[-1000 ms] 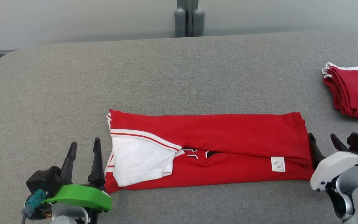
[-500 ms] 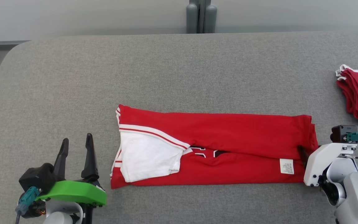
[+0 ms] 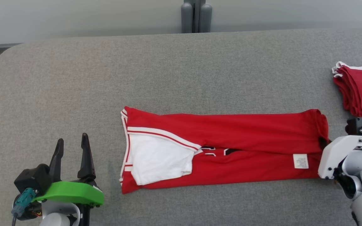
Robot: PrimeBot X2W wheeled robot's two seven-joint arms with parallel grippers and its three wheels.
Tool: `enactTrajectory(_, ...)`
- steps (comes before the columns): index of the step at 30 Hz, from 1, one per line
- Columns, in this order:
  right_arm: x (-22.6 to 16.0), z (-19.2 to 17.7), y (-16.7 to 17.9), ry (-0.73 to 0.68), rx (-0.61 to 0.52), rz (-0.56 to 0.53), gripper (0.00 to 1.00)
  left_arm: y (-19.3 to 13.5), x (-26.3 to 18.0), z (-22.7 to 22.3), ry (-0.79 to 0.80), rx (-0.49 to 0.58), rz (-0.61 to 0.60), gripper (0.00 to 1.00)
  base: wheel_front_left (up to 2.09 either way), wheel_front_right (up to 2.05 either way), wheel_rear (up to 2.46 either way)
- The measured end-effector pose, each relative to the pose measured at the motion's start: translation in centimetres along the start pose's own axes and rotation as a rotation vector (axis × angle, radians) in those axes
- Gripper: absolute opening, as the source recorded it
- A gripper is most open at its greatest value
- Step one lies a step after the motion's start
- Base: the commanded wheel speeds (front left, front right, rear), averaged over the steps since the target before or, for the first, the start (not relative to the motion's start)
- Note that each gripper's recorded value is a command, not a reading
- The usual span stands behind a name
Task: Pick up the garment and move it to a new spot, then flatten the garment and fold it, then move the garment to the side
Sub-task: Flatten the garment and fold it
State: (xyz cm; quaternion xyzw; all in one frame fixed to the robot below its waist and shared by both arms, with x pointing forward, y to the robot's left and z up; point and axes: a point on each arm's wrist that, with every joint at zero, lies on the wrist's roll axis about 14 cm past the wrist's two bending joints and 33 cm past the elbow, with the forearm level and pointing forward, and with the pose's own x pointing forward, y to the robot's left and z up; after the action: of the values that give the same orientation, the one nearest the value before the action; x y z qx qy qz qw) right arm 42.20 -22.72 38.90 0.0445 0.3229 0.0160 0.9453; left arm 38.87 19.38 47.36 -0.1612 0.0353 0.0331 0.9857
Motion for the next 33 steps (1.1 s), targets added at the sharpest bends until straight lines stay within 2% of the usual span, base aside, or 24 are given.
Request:
enactTrajectory(5, -1.4, 0.6, -4.4, -0.044, 0.052, -0.084, 0.0, -0.5, 0.7, -0.4, 0.01, 0.006, -0.013, 1.0, 0.0, 0.0, 0.0)
enactTrajectory(11, -3.1, 1.1, -4.5, -0.1, 0.116, -0.067, 0.0, -1.2, 1.2, -0.7, 0.016, 0.01, -0.033, 1.0, 0.0, 0.0, 0.0)
enactTrajectory(18, -4.9, 2.8, 2.0, -0.159, 0.197, 0.132, 0.0, -2.0, 0.8, -0.2, 0.004, 0.012, -0.057, 1.0, 0.0, 0.0, 0.0)
enactTrajectory(24, -6.3, 5.2, 8.6, -0.199, 0.208, 0.335, 0.0, -1.5, -0.1, 0.6, -0.016, 0.01, -0.045, 1.0, 0.0, 0.0, 0.0)
enactTrajectory(33, -7.2, 5.3, 19.5, -0.139, 0.246, 0.628, 0.0, 0.2, -1.8, 1.5, -0.04, 0.005, 0.003, 1.0, 0.0, 0.0, 0.0)
